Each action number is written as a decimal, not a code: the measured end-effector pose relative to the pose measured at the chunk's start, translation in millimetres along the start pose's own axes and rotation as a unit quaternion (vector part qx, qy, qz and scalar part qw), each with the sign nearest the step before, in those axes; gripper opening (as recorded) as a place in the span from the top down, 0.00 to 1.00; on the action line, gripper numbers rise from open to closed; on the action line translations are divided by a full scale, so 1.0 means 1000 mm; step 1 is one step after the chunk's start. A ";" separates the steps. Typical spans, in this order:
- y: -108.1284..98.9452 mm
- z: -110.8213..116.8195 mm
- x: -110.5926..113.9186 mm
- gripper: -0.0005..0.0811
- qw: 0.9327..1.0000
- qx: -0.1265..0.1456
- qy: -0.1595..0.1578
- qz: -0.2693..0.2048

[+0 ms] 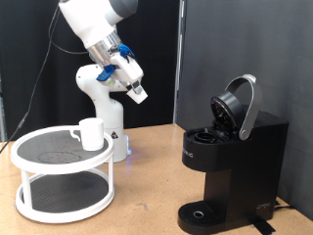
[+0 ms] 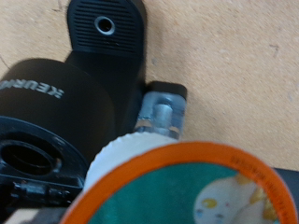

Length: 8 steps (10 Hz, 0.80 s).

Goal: Make a cup of coffee with the keurig machine

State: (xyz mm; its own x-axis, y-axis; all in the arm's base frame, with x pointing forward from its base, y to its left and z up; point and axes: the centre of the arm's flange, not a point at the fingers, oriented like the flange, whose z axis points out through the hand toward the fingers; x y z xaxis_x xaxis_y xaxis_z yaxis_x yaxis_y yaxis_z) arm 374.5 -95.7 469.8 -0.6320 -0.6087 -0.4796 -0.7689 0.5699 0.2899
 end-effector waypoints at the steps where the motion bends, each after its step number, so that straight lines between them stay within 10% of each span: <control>1: 0.003 0.001 -0.007 0.55 1.000 -0.013 -0.014 0.007; 8: 0.024 0.024 -0.103 0.55 0.994 -0.075 -0.074 0.013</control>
State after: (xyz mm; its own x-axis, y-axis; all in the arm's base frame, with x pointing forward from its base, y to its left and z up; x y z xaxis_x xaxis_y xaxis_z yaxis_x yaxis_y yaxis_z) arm 423.5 -6.8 506.1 -0.6394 -0.4999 -0.5841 -0.7650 0.4898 0.4182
